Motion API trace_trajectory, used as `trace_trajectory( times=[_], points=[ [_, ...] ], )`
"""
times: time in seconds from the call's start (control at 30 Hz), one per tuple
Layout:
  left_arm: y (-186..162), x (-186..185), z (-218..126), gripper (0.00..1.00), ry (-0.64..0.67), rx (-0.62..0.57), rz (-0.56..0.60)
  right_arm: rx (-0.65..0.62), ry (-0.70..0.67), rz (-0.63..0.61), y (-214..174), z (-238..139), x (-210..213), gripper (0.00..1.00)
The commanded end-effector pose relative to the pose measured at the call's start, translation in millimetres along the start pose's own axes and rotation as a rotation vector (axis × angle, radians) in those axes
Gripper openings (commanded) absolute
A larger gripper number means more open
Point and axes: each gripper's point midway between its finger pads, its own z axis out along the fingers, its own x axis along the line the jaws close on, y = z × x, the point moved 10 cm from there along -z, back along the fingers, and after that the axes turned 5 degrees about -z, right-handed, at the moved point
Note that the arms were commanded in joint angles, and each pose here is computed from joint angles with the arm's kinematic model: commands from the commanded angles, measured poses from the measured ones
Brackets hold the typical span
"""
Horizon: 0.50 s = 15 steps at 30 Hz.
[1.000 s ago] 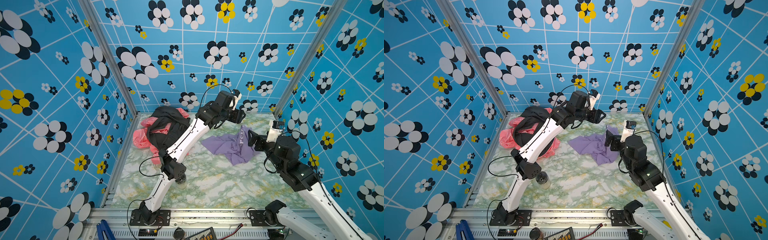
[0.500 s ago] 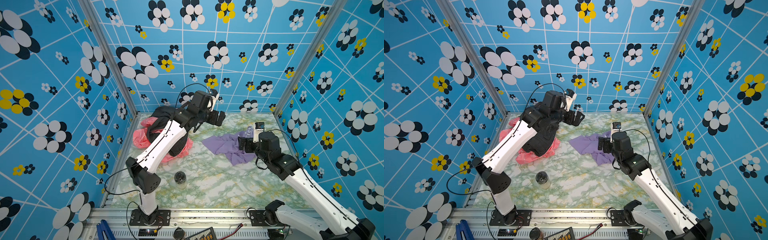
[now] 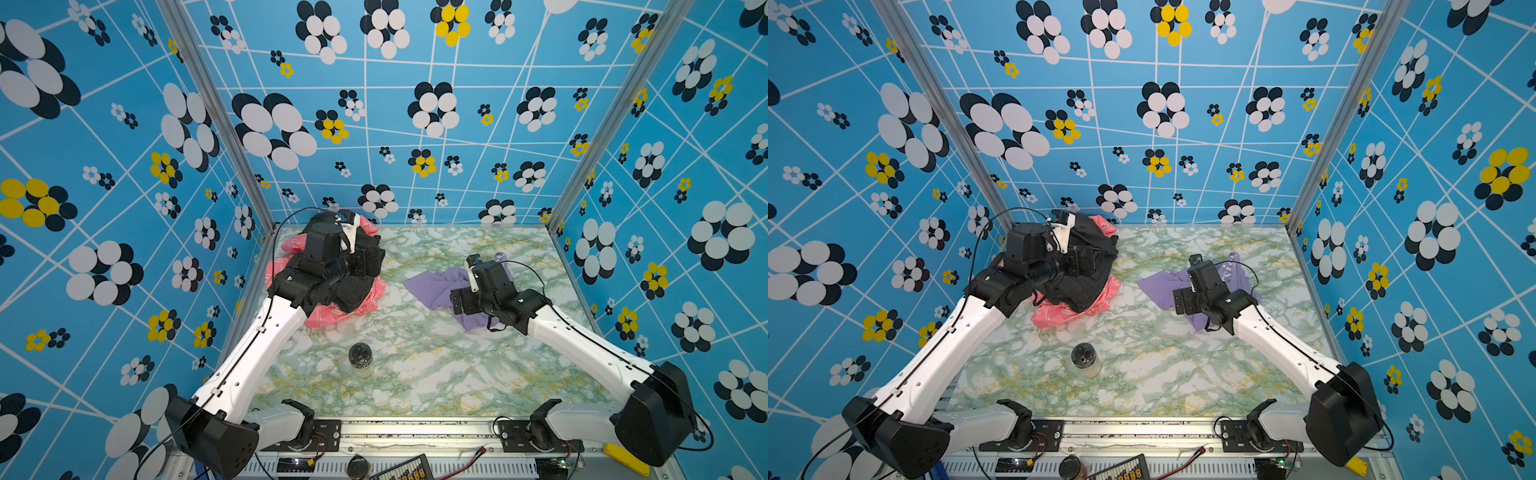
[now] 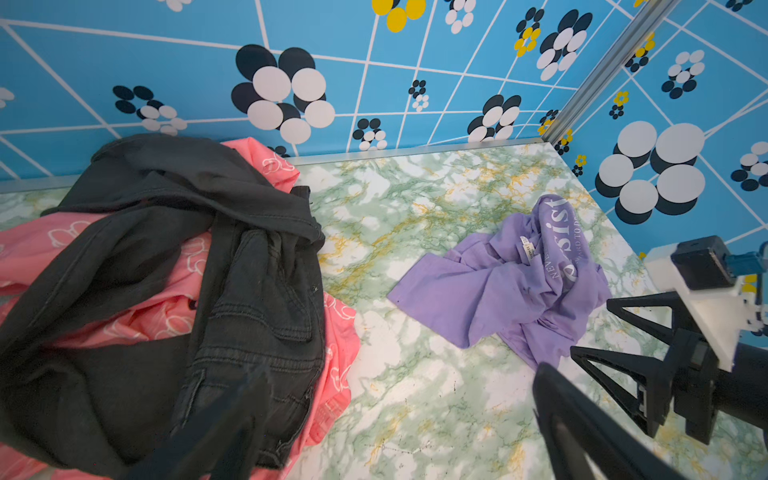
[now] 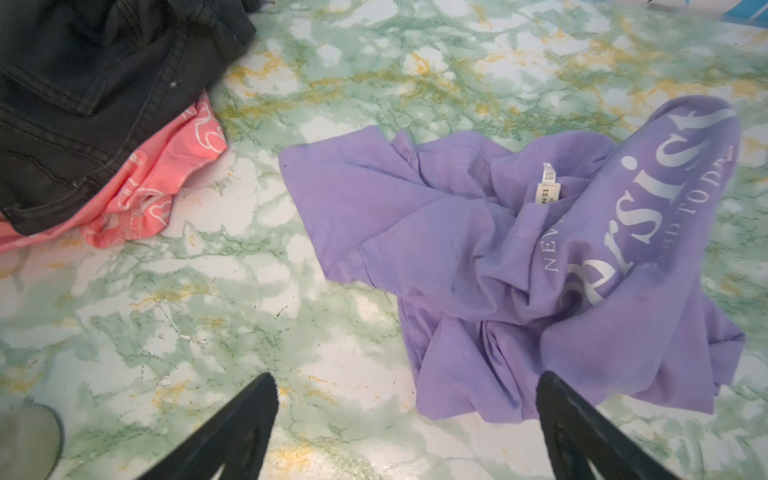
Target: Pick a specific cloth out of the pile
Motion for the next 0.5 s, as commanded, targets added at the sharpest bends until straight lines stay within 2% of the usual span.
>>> trace_trajectory(
  times=[0.0, 0.3, 0.47],
  points=[
    [-7.7, 8.3, -4.8, 0.99, -0.016, 0.002, -0.033, 0.072, 0.008, -0.014, -0.2, 9.4, 5.3, 0.99],
    [-10.5, 16.5, -4.3, 0.99, -0.019, -0.005, -0.082, 0.196, 0.002, 0.016, -6.5, 47.1, 14.0, 0.99],
    [-13.1, 17.1, -4.8, 0.99, -0.024, -0.002, -0.093, 0.231, -0.120, 0.018, 1.1, 66.7, 9.9, 0.99]
  ],
)
